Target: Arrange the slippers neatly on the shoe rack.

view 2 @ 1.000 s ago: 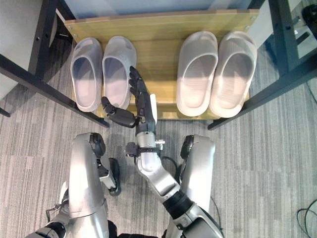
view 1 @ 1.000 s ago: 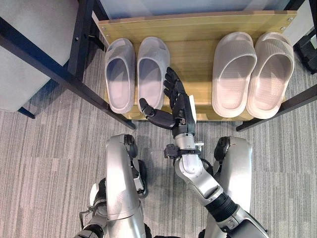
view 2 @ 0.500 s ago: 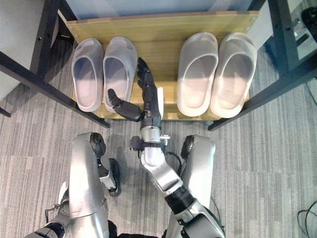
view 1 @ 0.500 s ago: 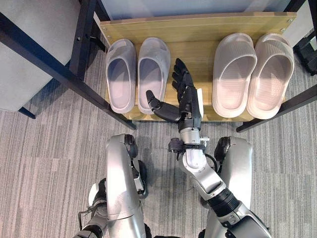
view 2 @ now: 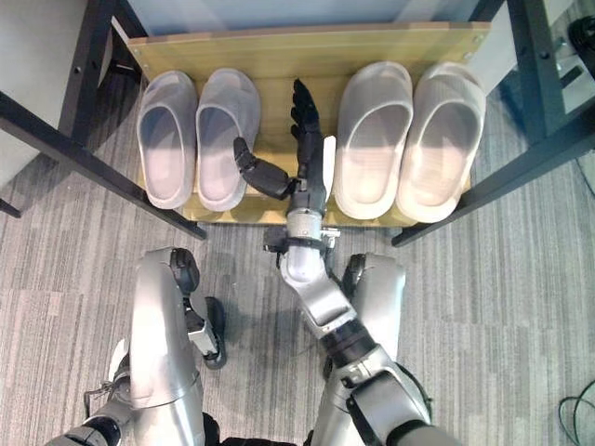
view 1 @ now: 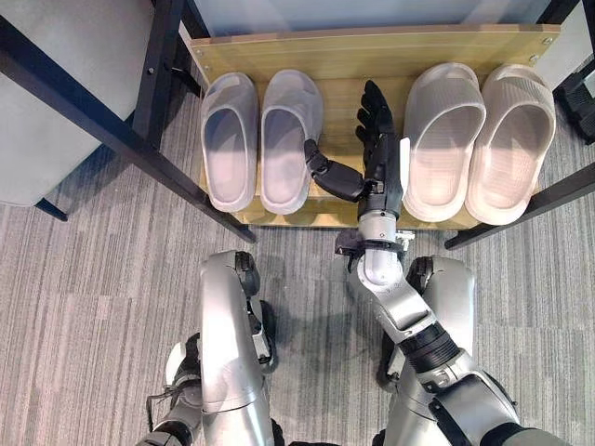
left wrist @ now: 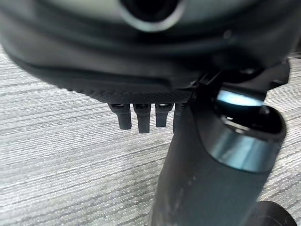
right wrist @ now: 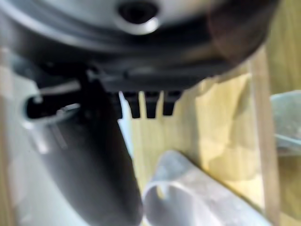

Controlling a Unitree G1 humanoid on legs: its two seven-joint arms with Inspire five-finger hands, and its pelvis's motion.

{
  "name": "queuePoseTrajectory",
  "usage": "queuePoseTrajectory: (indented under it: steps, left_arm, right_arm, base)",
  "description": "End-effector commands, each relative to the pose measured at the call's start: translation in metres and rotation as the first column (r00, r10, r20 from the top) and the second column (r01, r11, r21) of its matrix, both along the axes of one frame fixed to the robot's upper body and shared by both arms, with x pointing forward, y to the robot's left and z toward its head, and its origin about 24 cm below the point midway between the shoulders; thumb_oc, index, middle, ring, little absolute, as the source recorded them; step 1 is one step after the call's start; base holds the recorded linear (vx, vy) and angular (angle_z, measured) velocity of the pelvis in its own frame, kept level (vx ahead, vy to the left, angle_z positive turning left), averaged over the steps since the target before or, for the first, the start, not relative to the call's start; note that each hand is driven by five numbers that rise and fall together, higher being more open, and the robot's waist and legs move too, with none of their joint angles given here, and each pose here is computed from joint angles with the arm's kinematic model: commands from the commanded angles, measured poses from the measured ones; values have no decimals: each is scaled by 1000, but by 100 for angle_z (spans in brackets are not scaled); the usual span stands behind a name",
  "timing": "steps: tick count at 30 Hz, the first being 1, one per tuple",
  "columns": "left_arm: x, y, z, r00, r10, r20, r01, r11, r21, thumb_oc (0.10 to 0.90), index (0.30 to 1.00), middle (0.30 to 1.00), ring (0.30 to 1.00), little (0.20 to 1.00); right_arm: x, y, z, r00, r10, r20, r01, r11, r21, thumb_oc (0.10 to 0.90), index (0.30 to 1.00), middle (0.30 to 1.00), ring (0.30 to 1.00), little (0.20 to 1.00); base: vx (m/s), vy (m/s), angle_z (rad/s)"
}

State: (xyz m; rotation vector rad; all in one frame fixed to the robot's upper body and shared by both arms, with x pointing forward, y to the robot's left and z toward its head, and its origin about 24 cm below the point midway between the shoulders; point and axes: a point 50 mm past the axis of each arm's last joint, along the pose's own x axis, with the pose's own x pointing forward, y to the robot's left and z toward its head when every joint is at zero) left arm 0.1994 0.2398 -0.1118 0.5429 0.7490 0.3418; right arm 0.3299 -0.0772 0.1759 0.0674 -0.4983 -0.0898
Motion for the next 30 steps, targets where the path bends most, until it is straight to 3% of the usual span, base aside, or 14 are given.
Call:
queuePoseTrajectory:
  steps: [1, 18, 30]
  left_arm:
    - [-28, 34, -4, 995, -2, -97, 16, 988, 151, 800, 900, 900, 900, 900]
    - [-33, 36, -5, 994, -8, -107, 23, 990, 137, 800, 900, 900, 900, 900]
    - [-34, 33, -6, 994, -15, -106, 29, 991, 131, 800, 900, 900, 900, 900]
  right_arm:
    - [-20, 26, 55, 949, 177, 260, -190, 981, 26, 800, 900, 900, 900, 900]
    - [-23, 54, 69, 898, 341, 279, -346, 938, -33, 800, 900, 900, 900, 900]
    - [-17, 67, 77, 892, 358, 276, -351, 933, -78, 800, 900, 900, 900, 900]
  base:
    - [0, 0, 0]
    - [0, 0, 0]
    - [0, 0, 0]
